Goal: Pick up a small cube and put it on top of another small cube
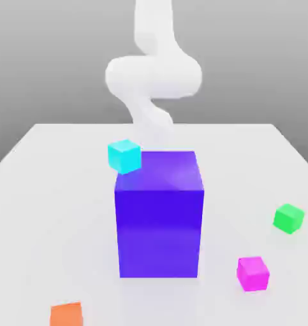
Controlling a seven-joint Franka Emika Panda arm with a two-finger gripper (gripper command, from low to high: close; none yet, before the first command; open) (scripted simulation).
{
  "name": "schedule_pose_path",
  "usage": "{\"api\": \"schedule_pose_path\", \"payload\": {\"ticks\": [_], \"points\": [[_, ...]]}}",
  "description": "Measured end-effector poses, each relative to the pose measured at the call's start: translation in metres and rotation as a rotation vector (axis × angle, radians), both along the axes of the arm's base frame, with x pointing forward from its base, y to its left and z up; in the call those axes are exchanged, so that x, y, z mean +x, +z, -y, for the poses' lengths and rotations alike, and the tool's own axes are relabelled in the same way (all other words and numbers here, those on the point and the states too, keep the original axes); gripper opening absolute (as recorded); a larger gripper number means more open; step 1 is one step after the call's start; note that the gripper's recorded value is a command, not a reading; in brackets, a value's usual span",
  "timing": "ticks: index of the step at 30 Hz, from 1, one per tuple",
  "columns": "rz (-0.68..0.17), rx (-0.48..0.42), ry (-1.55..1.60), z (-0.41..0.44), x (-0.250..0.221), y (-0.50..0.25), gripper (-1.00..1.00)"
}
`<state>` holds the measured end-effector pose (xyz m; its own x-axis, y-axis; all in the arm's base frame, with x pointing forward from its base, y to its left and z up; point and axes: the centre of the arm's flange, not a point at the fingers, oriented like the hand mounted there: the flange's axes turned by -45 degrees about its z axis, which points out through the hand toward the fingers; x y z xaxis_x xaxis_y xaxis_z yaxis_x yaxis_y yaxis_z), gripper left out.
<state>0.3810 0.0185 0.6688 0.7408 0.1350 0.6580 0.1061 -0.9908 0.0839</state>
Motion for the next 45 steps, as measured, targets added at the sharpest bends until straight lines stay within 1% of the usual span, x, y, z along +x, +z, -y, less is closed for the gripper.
{"api": "schedule_pose_path", "payload": {"ticks": [3, 7, 11, 15, 20, 23, 25, 29, 30, 37, 42, 43, 45], "points": [[-0.09, -0.115, 0.154, -0.025, 0.035, -0.057, 0.0], [-0.2, -0.246, 0.369, -0.059, 0.066, -0.134, 0.0], [-0.303, -0.358, 0.6, -0.093, 0.08, -0.215, 0.0], [-0.396, -0.45, 0.846, -0.125, 0.077, -0.296, 0.0], [-0.491, -0.536, 1.19, -0.168, 0.048, -0.395, 0.0], [-0.542, -0.562, 1.381, -0.18, 0.024, -0.45, 0.0], [-0.558, -0.567, 1.456, -0.185, 0.014, -0.479, 0.0], [-0.563, -0.567, 1.48, -0.186, 0.01, -0.528, 0.0], [-0.563, -0.568, 1.481, -0.186, 0.01, -0.537, -1.0], [-0.565, -0.568, 1.482, -0.186, 0.009, -0.538, -1.0], [-0.565, -0.568, 1.482, -0.186, 0.01, -0.488, -1.0], [-0.561, -0.571, 1.496, -0.193, 0.004, -0.479, -1.0], [-0.541, -0.587, 1.563, -0.224, -0.021, -0.464, -1.0]]}}
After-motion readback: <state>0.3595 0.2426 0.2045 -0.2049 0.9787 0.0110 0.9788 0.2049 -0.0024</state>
